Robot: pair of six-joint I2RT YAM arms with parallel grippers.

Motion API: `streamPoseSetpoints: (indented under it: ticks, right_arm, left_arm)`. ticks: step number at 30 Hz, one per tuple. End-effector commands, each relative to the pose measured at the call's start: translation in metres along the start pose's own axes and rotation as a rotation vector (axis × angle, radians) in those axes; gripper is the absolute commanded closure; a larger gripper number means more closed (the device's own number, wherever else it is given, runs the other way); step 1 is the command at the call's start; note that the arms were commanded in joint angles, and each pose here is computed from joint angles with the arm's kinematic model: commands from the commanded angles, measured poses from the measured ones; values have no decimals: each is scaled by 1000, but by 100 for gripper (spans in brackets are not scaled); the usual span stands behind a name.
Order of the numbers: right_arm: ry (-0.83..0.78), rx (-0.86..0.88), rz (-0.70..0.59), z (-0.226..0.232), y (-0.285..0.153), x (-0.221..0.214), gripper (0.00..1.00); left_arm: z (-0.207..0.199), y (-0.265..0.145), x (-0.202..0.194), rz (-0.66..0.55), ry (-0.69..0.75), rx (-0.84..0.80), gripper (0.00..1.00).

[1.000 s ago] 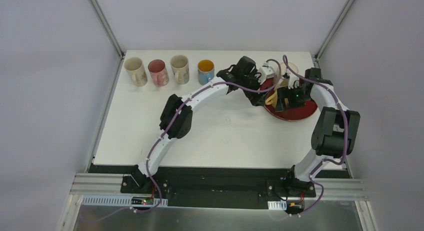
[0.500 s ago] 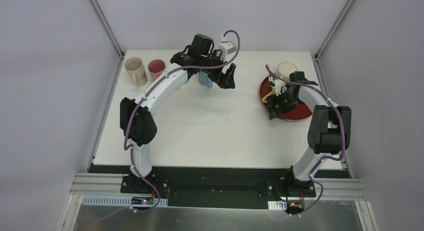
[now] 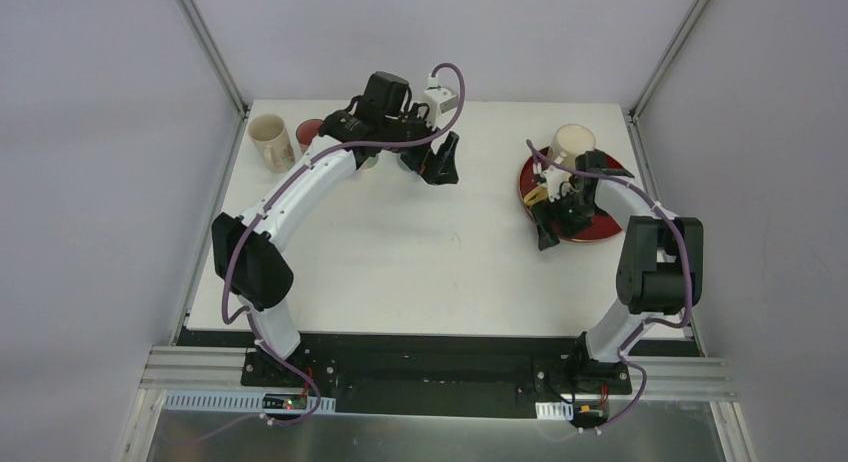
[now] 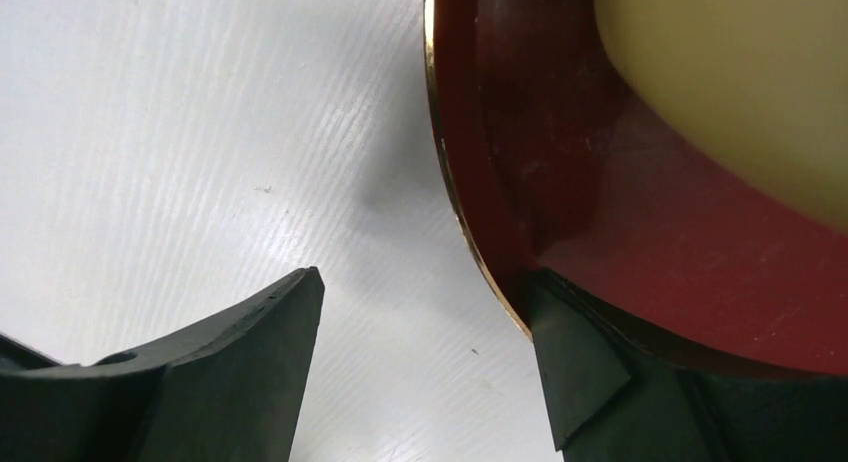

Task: Turn the mug right side up
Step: Move the tray to the corner of the board.

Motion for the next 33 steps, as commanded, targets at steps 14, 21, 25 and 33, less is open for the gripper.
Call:
streamPoseSetpoints:
  ticks: [14, 21, 25, 33]
  right_arm:
    - [-226, 212, 123, 101, -6, -26, 21]
    - [-275, 316, 119, 132, -19, -35, 22]
    - [-298, 291, 81, 140, -31, -32, 21]
    - [-338, 72, -142, 139, -99, -5, 13]
  left_arm:
    - [-4, -28, -1, -52, 6, 53, 1]
    - [11, -5, -4, -18, -2, 59, 1]
    - [23, 15, -1, 7, 33, 60, 1]
    - [14, 66, 2, 53, 204, 52, 1]
Point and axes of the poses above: each gripper's point midway between its finger pads, its own y axis out along the fingers, its own z axis along the line the jaws close on, x = y × z, the point moved 8 cm from there along -y, back along the fingers, and after that the axes turned 15 degrees about -y, right-handed, at the moved point
